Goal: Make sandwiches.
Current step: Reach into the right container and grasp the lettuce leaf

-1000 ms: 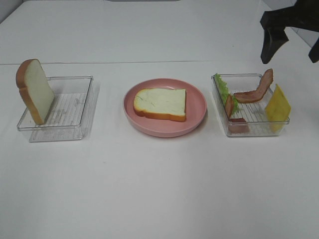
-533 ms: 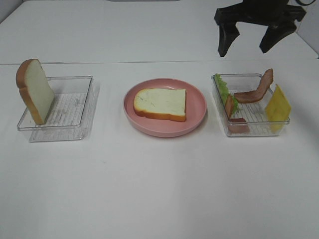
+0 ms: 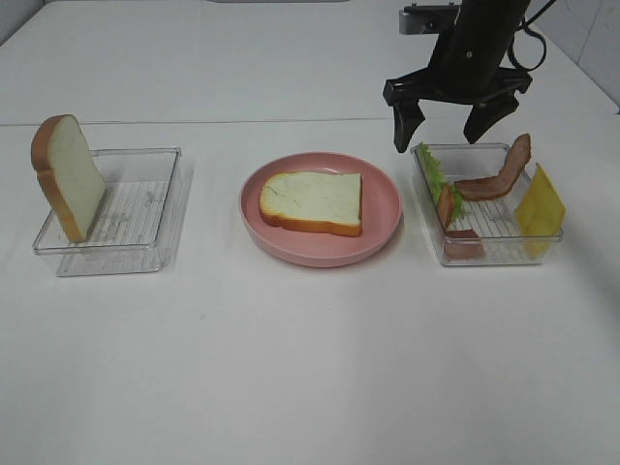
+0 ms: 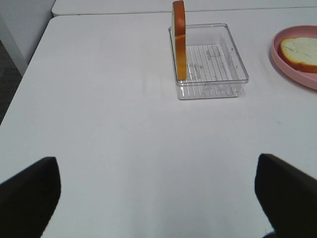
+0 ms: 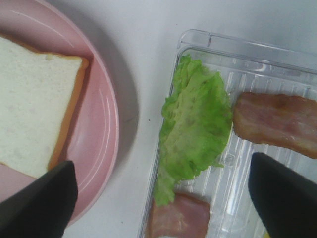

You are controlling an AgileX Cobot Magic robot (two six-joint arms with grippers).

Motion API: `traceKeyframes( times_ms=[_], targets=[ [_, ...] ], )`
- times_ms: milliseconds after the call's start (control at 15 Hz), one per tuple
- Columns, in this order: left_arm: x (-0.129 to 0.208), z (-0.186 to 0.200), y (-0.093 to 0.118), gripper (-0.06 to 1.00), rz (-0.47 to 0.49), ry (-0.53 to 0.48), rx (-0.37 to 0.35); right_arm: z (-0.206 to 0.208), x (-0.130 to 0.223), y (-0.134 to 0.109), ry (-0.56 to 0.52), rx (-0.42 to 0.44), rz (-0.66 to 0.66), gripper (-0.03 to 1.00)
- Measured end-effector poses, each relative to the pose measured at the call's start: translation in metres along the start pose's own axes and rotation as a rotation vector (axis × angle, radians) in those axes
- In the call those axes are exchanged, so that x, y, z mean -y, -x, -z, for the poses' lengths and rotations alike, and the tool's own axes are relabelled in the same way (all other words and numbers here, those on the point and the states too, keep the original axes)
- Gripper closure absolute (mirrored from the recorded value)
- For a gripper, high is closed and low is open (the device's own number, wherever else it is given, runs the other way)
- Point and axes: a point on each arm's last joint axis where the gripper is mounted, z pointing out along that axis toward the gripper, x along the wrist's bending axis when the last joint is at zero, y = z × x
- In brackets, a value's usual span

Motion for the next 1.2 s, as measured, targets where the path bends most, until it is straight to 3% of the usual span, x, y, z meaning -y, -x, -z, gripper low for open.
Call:
traceKeyframes(
  times_ms=[333,867,1200],
  targets=[
    [0.0,0.0,0.0,-0.05,0.0,0.0,0.0,-0.032,0.001,0.001,-0.033,0.006,0.026,0.1],
    [0.0,0.0,0.0,-0.05,0.0,0.0,0.0,-0.035,0.001,0.009,-0.04,0.009,0.009,0.32],
    [0.0,0.0,0.0,-0.05,0.0,0.0,0.0,-0.042,0.003,0.008,-0.053,0.002,0.003,0.61]
  ],
)
